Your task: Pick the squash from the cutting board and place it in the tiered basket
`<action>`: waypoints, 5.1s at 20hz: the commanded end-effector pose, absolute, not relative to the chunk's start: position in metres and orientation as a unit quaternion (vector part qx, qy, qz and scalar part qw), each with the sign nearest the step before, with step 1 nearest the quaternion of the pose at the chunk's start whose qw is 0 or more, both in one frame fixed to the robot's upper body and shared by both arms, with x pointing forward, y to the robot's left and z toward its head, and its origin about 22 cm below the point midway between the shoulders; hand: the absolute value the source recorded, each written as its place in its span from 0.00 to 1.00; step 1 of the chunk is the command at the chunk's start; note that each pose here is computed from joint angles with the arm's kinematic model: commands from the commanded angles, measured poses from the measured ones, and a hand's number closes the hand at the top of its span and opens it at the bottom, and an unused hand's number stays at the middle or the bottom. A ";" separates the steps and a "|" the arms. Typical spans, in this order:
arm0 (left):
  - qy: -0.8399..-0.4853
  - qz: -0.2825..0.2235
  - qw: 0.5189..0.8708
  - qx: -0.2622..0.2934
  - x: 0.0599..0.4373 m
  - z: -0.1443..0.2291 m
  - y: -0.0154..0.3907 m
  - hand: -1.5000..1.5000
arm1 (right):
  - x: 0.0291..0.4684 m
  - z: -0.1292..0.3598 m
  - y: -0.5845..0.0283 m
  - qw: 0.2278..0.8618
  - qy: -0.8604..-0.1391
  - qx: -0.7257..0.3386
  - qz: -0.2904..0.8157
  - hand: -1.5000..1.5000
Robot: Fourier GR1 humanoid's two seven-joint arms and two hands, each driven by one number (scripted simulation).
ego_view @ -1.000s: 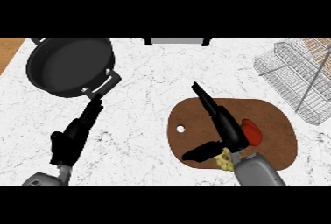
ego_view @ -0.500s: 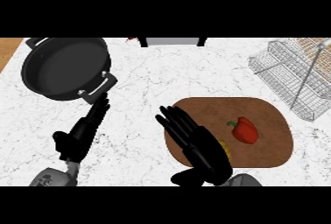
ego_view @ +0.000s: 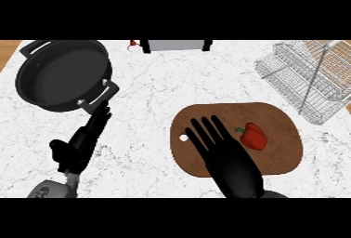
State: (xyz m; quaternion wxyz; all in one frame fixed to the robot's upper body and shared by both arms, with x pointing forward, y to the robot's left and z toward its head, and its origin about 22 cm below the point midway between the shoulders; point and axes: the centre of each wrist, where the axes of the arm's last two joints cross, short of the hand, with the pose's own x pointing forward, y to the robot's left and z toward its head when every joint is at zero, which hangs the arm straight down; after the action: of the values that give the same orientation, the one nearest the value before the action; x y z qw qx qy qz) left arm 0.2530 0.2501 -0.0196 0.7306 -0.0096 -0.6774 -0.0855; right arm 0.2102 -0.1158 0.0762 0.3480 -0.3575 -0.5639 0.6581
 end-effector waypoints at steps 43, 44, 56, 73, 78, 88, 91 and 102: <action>-0.689 -0.106 0.716 -0.032 0.285 -0.020 0.233 0.50 | 0.171 0.054 -0.106 0.411 -0.329 -0.550 0.648 0.00; -0.688 -0.101 0.718 -0.043 0.267 -0.018 0.233 0.50 | 0.189 0.066 -0.125 0.411 -0.328 -0.551 0.648 0.00; -0.690 -0.110 0.715 -0.032 0.256 -0.036 0.238 0.50 | 0.211 0.046 -0.127 0.405 -0.422 -0.493 0.644 1.00; -0.686 -0.075 0.724 -0.014 0.259 -0.031 0.251 0.50 | 0.205 0.048 -0.209 0.544 -0.355 -0.598 0.469 1.00; -0.684 -0.042 0.728 0.009 0.252 -0.033 0.271 0.50 | 0.193 0.052 -0.287 0.691 -0.241 -0.638 0.237 1.00; -0.692 -0.079 0.717 -0.028 0.253 -0.026 0.251 0.50 | 0.160 0.176 -0.373 0.642 -0.444 -0.625 -0.012 1.00; -0.690 -0.092 0.718 -0.020 0.266 -0.020 0.245 0.50 | 0.154 0.207 -0.396 0.644 -0.461 -0.611 -0.014 1.00; -0.690 -0.111 0.714 -0.041 0.261 -0.018 0.228 0.50 | 0.244 0.321 -0.421 0.664 -0.452 -0.593 -0.058 1.00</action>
State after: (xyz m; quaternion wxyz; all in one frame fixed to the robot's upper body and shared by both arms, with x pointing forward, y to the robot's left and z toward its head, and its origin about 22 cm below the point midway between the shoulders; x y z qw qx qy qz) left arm 0.2673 0.2349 -0.0193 0.7139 -0.0365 -0.6915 -0.1046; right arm 0.2212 -0.4124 0.2851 0.6539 -0.6001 -0.4586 -0.0436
